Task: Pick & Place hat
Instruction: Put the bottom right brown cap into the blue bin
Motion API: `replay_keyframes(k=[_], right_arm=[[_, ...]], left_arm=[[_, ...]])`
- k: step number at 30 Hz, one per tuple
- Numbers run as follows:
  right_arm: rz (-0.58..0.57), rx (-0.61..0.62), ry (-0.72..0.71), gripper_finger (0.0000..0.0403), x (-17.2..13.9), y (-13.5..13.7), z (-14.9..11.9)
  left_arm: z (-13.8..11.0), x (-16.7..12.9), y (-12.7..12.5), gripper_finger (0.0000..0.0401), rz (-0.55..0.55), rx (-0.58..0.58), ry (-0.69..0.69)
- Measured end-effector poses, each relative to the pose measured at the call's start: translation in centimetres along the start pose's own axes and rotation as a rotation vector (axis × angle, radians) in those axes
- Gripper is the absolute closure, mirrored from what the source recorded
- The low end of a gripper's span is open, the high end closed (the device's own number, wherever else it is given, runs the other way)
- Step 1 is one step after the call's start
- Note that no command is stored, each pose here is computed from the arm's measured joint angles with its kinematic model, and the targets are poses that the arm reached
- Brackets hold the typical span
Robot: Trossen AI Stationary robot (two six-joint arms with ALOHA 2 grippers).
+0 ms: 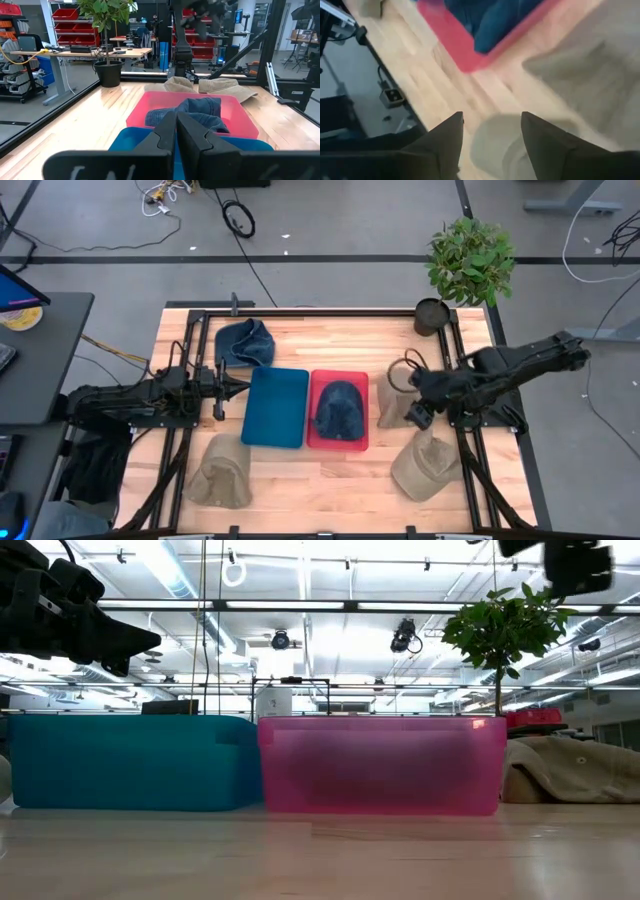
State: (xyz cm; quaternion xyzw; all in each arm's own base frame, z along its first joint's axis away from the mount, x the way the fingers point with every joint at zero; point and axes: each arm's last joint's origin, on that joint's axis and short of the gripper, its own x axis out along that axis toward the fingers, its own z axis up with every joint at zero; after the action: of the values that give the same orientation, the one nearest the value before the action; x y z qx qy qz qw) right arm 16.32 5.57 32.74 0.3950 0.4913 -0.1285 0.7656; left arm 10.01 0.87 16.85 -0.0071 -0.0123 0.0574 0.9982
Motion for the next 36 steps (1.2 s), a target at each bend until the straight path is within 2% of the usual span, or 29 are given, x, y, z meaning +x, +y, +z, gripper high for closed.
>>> replay_keyframes(k=[6, 14, 19, 22, 28, 30, 34, 36], right_arm=[[0.027, 0.077, 0.068, 0.0200, 1.3, -0.4, -2.8], [-0.038, 0.150, 0.154, 0.0200, 4.1, -0.1, -6.7], [-0.076, 0.206, 0.187, 0.0200, 5.8, -0.8, -9.0], [-0.062, 0.230, 0.211, 0.0200, 7.5, -1.5, -10.2], [-0.003, 0.282, 0.237, 0.0200, 11.1, -2.7, -11.6], [-0.038, 0.302, 0.231, 0.0201, 12.0, -3.1, -11.8], [-0.058, 0.311, 0.226, 0.0213, 12.5, -3.0, -11.9], [-0.020, 0.310, 0.226, 0.0221, 12.3, -2.3, -11.9]], left_arm=[[0.0, 0.0, 0.0, 0.0385, 0.000, 0.000, 0.000], [0.0, 0.0, 0.0, 0.0385, 0.000, 0.000, 0.000], [0.0, 0.0, 0.0, 0.0385, 0.000, 0.000, 0.000], [0.0, 0.0, 0.0, 0.0385, 0.000, 0.000, 0.000], [0.0, 0.0, 0.0, 0.0385, 0.000, 0.000, 0.000], [0.0, 0.0, 0.0, 0.0385, 0.000, -0.001, -0.001], [0.0, 0.0, 0.0, 0.0385, 0.000, 0.000, -0.001], [0.0, 0.0, 0.0, 0.0385, 0.000, 0.000, -0.001]])
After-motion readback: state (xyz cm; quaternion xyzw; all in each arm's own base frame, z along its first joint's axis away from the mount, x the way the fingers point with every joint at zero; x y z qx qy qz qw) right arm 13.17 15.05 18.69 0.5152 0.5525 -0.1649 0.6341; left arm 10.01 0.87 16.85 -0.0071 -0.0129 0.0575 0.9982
